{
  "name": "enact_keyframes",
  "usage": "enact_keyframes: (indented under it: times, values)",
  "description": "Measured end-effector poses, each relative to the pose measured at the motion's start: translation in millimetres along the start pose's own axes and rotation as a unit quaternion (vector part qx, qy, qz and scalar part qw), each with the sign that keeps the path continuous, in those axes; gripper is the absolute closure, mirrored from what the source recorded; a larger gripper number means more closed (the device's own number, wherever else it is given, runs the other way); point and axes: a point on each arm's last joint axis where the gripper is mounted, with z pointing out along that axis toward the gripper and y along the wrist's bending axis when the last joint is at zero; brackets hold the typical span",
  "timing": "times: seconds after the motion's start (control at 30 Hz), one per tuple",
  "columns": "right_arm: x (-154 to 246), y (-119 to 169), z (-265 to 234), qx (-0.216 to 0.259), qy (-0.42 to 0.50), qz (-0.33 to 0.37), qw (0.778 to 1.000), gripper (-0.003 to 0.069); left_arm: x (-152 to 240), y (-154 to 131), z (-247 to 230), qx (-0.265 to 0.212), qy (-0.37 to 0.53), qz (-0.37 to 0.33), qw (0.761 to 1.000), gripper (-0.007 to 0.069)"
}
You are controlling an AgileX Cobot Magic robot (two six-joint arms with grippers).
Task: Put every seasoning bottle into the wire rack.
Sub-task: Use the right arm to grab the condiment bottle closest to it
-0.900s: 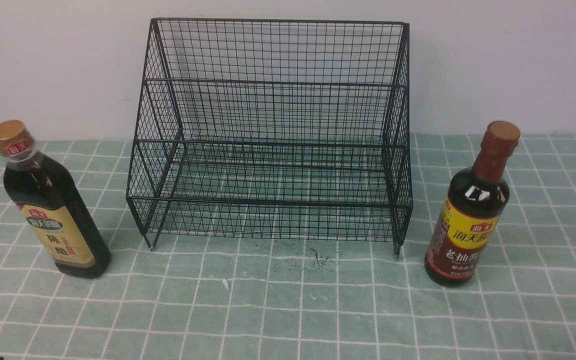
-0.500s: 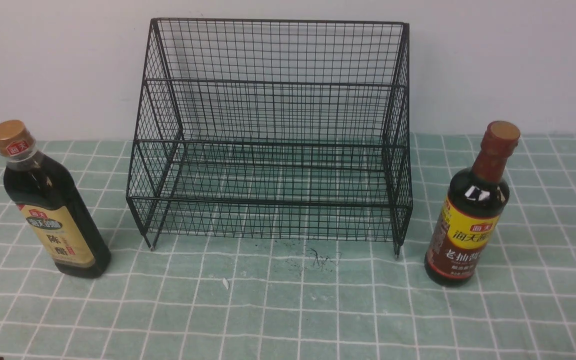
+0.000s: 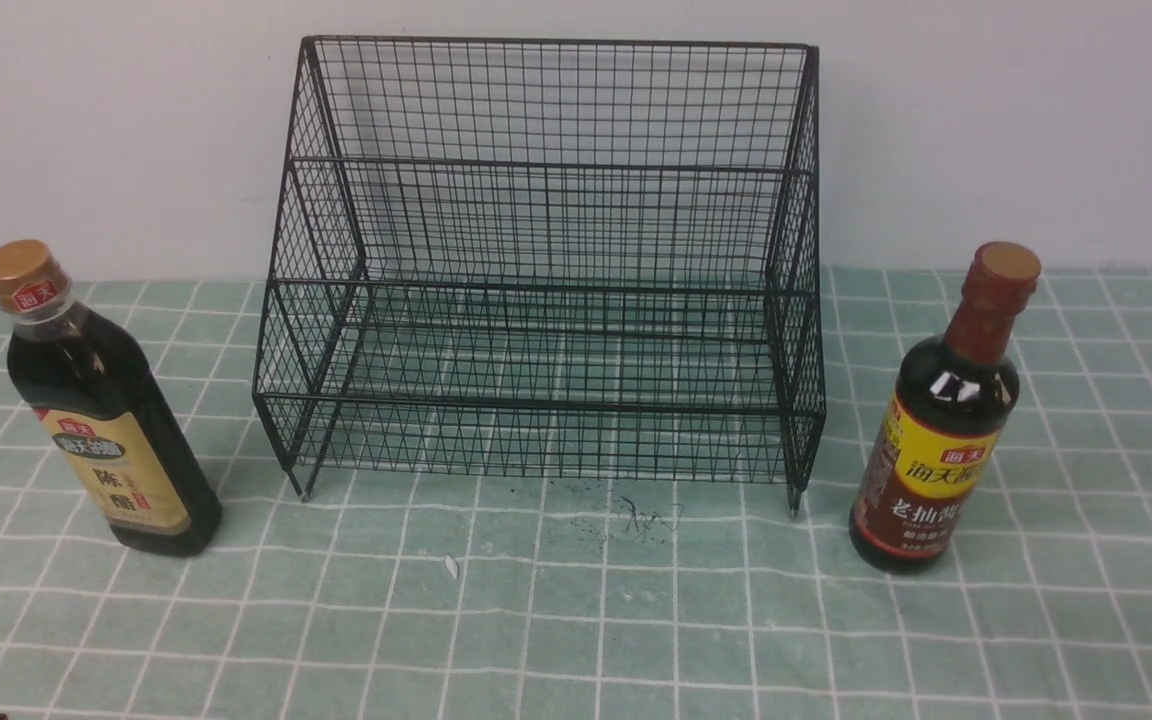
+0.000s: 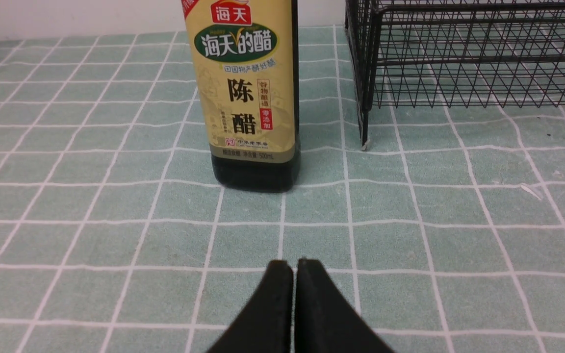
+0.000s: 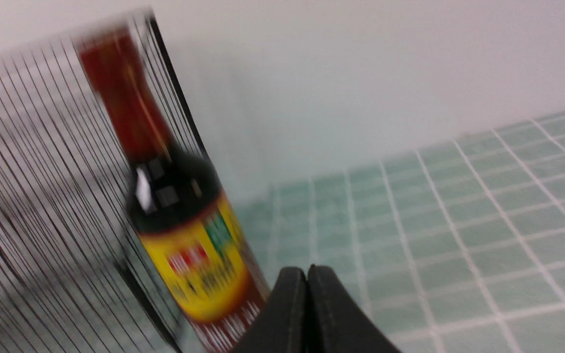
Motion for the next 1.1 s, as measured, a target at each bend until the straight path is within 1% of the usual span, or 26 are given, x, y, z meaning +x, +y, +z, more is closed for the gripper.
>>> enact_keyframes:
  times: [0.03,0.1,0.17,0.27,0.33,0.4,0.43,0.47,0.53,0.6,0.63,0.67,0.7,0.73,0.8,0.87,0.9,0.97,1.07,1.1]
  values:
    - [-8.3,0.4,-0.4,-0.007,-0.045,0.096,0.994,0.0673,0.0,0.0,0.0,0.000,0.000,0.000,1.000,0.0635]
    - [-14.8,-1.0,-1.2,-0.008,-0.081,0.160,0.984,0.0673,0.0,0.0,0.0,0.000,0.000,0.000,1.000,0.0635]
    - [-19.0,-2.8,-2.0,-0.005,-0.106,0.188,0.976,0.0673,0.0,0.0,0.0,0.000,0.000,0.000,1.000,0.0635]
    - [-22.0,-4.4,-2.8,0.000,-0.124,0.196,0.973,0.0673,0.0,0.0,0.0,0.000,0.000,0.000,1.000,0.0635]
    - [-25.7,-6.5,-4.0,0.004,-0.147,0.212,0.966,0.0673,0.0,0.0,0.0,0.000,0.000,0.000,1.000,0.0635]
    - [-28.8,-4.4,-4.5,0.000,-0.148,0.206,0.967,0.0673,0.0,0.0,0.0,0.000,0.000,0.000,1.000,0.0635]
    - [-34.0,0.5,-4.7,-0.009,-0.141,0.188,0.972,0.0673,0.0,0.0,0.0,0.000,0.000,0.000,1.000,0.0635]
    - [-47.0,12.3,-4.6,-0.026,-0.123,0.141,0.982,0.0673,0.0,0.0,0.0,0.000,0.000,0.000,1.000,0.0635]
    - [-71.5,34.7,0.3,-0.049,-0.066,0.058,0.995,0.0673,0.0,0.0,0.0,0.000,0.000,0.000,1.000,0.0635]
    - [-89.4,49.6,9.6,-0.053,-0.013,-0.002,0.999,0.0673,0.0,0.0,0.0,0.000,0.000,0.000,1.000,0.0635]
    - [-102.6,59.1,19.9,-0.051,0.026,-0.045,0.997,0.0673,0.0,0.0,0.0,0.000,0.000,0.000,1.000,0.0635]
    - [-113.0,67.3,32.0,-0.050,0.074,-0.078,0.993,0.0673,0.0,0.0,0.0,0.000,0.000,0.000,1.000,0.0635]
    - [-113.3,68.3,33.9,-0.049,0.089,-0.090,0.991,0.0673,0.0,0.0,0.0,0.000,0.000,0.000,1.000,0.0635]
    - [-123.6,75.5,49.2,-0.045,0.143,-0.127,0.981,0.0671,0.0,0.0,0.0,0.000,0.000,0.000,1.000,0.0635]
    - [-135.0,82.4,66.9,-0.040,0.197,-0.156,0.967,0.0659,0.0,0.0,0.0,0.000,0.000,0.000,1.000,0.0635]
    - [-149.9,90.4,89.5,-0.035,0.248,-0.179,0.951,0.0631,0.0,0.0,0.0,0.000,0.000,0.000,1.000,0.0635]
    - [-157.3,94.0,101.2,-0.033,0.267,-0.187,0.945,0.0609,0.0,0.0,0.0,0.000,0.000,0.000,1.000,0.0635]
    - [-170.8,101.5,127.9,-0.031,0.299,-0.195,0.934,0.0542,0.0,0.0,0.0,0.000,0.000,0.000,1.000,0.0635]
    - [-178.7,108.8,160.1,-0.039,0.338,-0.198,0.919,0.0424,0.0,0.0,0.0,0.000,0.000,0.000,1.000,0.0635]
    - [-179.2,109.2,162.6,-0.040,0.338,-0.198,0.919,0.0414,0.0,0.0,0.0,0.000,0.000,0.000,1.000,0.0635]
